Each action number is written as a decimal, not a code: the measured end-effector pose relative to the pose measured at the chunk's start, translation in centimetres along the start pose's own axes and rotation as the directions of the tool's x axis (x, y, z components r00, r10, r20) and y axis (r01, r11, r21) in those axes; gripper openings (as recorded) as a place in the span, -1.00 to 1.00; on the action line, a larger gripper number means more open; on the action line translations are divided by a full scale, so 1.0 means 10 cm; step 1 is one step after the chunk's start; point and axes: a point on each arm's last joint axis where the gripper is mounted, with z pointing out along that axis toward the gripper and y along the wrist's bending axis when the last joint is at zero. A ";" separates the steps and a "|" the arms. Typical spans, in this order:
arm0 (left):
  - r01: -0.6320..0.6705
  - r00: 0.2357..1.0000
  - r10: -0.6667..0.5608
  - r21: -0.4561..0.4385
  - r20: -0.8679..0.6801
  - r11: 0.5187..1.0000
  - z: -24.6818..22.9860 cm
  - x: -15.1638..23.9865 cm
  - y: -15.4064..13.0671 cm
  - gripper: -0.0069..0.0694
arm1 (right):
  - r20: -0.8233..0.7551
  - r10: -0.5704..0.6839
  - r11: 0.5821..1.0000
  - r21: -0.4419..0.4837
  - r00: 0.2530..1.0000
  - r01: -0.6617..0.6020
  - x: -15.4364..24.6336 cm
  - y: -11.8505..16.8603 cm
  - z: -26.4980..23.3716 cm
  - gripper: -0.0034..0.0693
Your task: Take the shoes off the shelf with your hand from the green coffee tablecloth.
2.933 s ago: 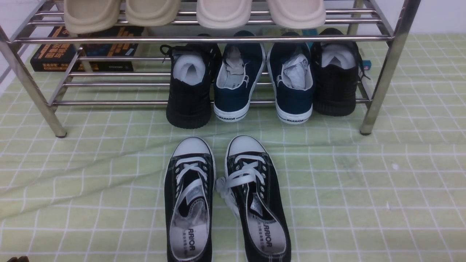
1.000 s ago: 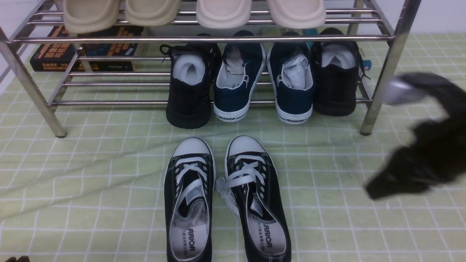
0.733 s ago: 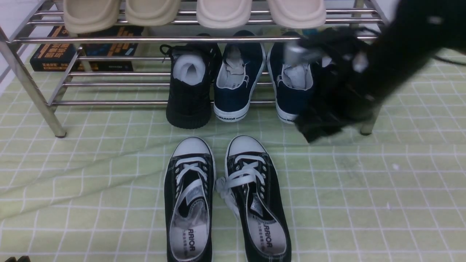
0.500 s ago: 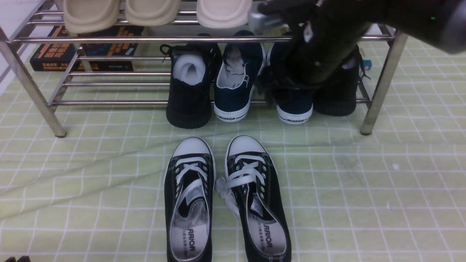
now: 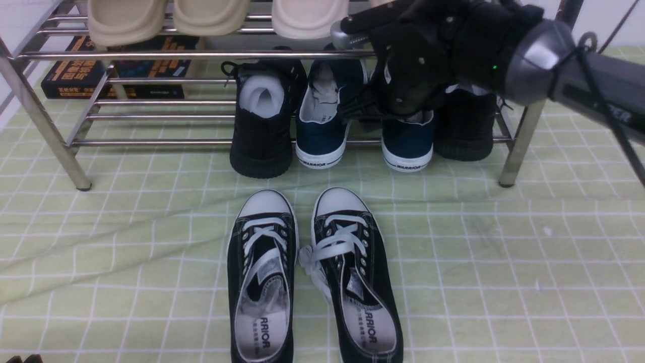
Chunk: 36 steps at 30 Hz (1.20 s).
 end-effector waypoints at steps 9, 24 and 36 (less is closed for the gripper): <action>0.000 1.000 0.000 0.000 0.000 1.000 0.00 0.00 0.00 -0.41 | -0.024 -0.034 0.998 0.046 0.999 0.035 0.08 0.01 0.24 -0.22; 0.000 1.000 0.000 0.000 0.000 1.000 0.00 0.00 0.00 -0.40 | -0.164 -0.156 0.987 -0.062 0.974 0.148 0.27 0.49 -1.18 -0.78; -0.002 1.000 0.002 -0.001 0.000 1.000 0.00 0.00 0.00 -0.38 | -0.289 -0.142 0.990 -0.048 0.947 0.133 1.14 0.55 -1.55 -0.78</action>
